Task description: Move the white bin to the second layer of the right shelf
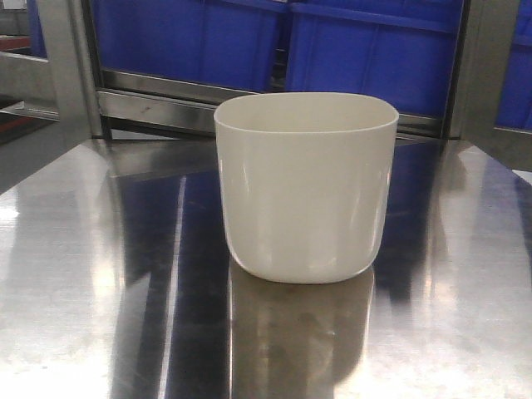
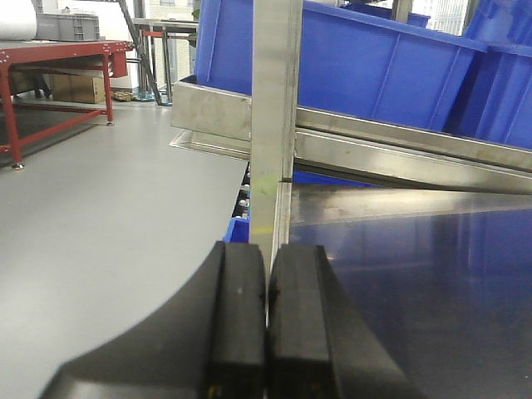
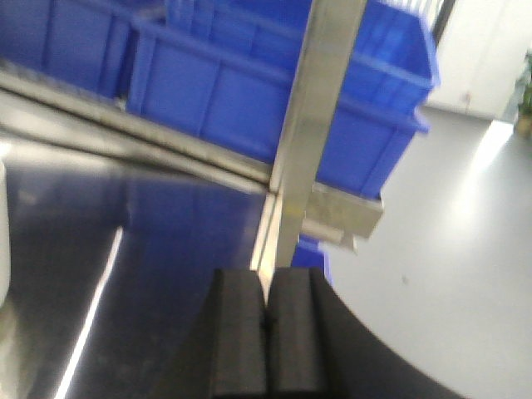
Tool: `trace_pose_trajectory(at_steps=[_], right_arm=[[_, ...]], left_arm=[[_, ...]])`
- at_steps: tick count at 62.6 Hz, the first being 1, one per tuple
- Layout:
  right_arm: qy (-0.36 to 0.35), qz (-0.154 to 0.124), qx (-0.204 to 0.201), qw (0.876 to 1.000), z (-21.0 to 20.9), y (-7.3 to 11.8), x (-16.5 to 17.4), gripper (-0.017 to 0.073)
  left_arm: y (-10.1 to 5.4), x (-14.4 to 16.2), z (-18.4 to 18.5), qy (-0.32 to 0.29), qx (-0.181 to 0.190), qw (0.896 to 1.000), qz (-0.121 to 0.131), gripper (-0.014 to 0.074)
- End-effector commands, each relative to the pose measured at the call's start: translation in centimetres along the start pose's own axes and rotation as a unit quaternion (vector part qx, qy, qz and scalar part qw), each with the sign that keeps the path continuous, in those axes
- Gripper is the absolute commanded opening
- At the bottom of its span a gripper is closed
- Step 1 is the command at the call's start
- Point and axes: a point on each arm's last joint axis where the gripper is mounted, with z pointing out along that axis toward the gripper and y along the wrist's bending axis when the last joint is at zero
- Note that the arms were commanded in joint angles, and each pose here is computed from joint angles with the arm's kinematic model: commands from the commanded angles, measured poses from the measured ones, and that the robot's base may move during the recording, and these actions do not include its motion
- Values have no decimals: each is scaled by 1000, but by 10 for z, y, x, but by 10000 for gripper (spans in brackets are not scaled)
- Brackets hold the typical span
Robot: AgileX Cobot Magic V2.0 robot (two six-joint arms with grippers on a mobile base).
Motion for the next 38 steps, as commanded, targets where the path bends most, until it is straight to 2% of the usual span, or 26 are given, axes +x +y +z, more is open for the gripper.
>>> trace_pose_trajectory(at_steps=[1,17,21,28,36,38], right_arm=[[17,-13,3,1000,10,-3,-20,55],[137,-20,-21,990,68,2,-26,55],[154,-1,-34,988,82,6,-25,55],[159,55,-58,984,101,16,-22,55],[197,76,-84,974,115,31,-21,55],[214,74,-88,970,117,35,-21,55]], left_arm=[[0,1,0,-35,1,999,-5,85],[0,1,0,-35,1,999,-5,85],[0,1,0,-35,1,999,-5,85],[0,1,0,-35,1,999,-5,85],[0,1,0,-35,1,999,-5,85],[0,1,0,-35,1,999,-5,85]])
